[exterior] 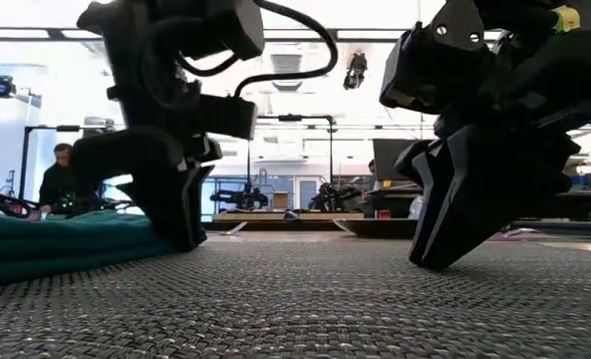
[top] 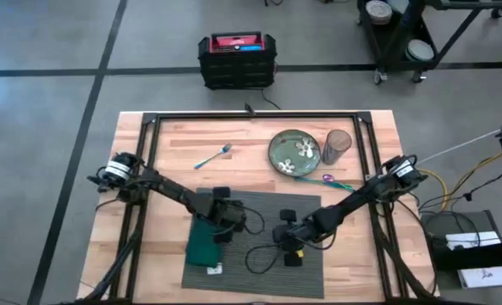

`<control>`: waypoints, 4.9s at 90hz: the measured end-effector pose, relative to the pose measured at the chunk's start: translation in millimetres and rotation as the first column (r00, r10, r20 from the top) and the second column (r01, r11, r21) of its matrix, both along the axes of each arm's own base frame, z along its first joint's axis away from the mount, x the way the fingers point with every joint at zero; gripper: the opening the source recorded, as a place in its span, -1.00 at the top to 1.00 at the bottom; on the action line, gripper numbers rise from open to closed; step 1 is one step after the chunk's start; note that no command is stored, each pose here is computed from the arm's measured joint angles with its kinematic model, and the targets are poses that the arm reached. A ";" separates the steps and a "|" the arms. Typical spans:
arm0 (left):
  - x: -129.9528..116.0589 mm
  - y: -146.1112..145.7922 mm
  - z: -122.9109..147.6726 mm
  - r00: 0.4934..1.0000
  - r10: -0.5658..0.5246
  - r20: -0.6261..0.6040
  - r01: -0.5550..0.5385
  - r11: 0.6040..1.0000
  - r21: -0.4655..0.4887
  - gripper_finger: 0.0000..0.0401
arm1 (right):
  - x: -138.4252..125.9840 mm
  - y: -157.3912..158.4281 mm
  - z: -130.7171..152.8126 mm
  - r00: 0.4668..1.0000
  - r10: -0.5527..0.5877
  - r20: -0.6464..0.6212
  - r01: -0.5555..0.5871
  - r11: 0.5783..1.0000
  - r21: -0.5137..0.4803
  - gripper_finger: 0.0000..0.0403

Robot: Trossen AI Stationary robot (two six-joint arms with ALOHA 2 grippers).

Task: Set table place
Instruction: Put the green napkin on the gray place mat, then adjust the gray place mat, then put the iridescent blue fork on top of the green napkin

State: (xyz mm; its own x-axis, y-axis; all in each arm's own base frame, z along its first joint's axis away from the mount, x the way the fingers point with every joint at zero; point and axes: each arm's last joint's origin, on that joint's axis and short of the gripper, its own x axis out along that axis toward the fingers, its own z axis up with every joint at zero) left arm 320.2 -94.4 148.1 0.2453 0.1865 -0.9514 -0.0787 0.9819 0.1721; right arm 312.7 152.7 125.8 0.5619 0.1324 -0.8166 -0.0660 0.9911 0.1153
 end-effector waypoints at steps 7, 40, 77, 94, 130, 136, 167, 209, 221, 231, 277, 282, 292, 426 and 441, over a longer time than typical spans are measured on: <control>-0.9 0.1 1.8 1.000 0.008 0.003 -0.008 1.000 -0.003 0.42 | 0.0 -0.2 -0.1 1.000 -0.001 -0.001 0.001 1.000 -0.002 0.69; -9.4 1.7 33.6 0.996 0.040 0.076 -0.037 0.998 -0.044 0.42 | -2.9 -2.1 7.9 1.000 0.005 -0.021 -0.005 1.000 0.005 0.80; -37.3 -62.0 71.3 0.965 0.026 0.261 0.027 0.980 -0.198 0.42 | -33.6 16.1 49.9 0.998 -0.009 -0.066 0.014 0.997 0.079 0.76; -52.6 -84.9 69.1 0.956 0.062 0.287 -0.002 0.979 -0.205 0.42 | -42.1 21.7 18.9 0.987 -0.007 -0.158 0.012 1.000 0.029 0.80; -57.6 -92.6 69.5 0.950 0.083 0.300 -0.017 0.976 -0.218 0.42 | -34.8 -5.5 11.6 0.979 -0.084 -0.187 0.066 0.993 -0.101 0.90; -57.8 -92.5 69.3 0.951 0.083 0.298 -0.017 0.976 -0.217 0.42 | -34.6 -6.2 12.1 0.979 -0.085 -0.187 0.067 0.993 -0.098 0.90; -69.0 -79.0 81.2 0.934 0.261 0.245 -0.194 0.944 -0.267 0.42 | -25.9 -1.3 29.8 0.983 -0.063 -0.175 0.046 0.994 -0.096 0.91; -98.6 -53.7 5.7 0.953 0.285 0.102 -0.263 0.946 -0.191 0.42 | -26.0 -11.7 9.4 0.971 -0.109 -0.215 0.081 0.988 -0.134 0.93; -106.1 -45.4 -6.6 0.950 0.295 0.099 -0.277 0.948 -0.159 0.42 | -25.0 -11.4 8.9 0.969 -0.132 -0.210 0.109 0.987 -0.119 0.93; -107.6 -43.8 -9.2 0.948 0.297 0.112 -0.278 0.948 -0.156 0.42 | -24.9 -11.4 8.7 0.969 -0.133 -0.209 0.109 0.987 -0.119 0.93; -100.2 -44.5 56.4 0.936 0.231 0.267 -0.177 0.961 -0.211 0.42 | -24.2 -14.2 45.7 0.978 -0.100 -0.185 0.082 0.991 -0.105 0.93; -99.2 -39.0 70.7 0.922 0.244 0.301 -0.190 0.962 -0.196 0.42 | -24.7 -16.3 52.0 0.981 -0.093 -0.169 0.075 0.992 -0.105 0.93; -92.8 -9.2 97.8 0.881 0.326 0.343 -0.284 0.944 -0.168 0.42 | -23.6 -25.5 60.5 0.987 -0.122 -0.108 0.107 0.985 -0.136 0.93; -50.4 249.3 -3.7 0.917 0.398 0.024 -0.395 0.914 -0.097 0.96 | -15.2 -48.7 10.2 0.964 -0.262 0.042 0.264 0.962 -0.063 0.93; -51.0 246.5 2.7 0.908 0.418 0.021 -0.414 0.906 -0.090 0.99 | -16.0 -48.4 9.8 0.965 -0.259 0.040 0.262 0.963 -0.065 0.93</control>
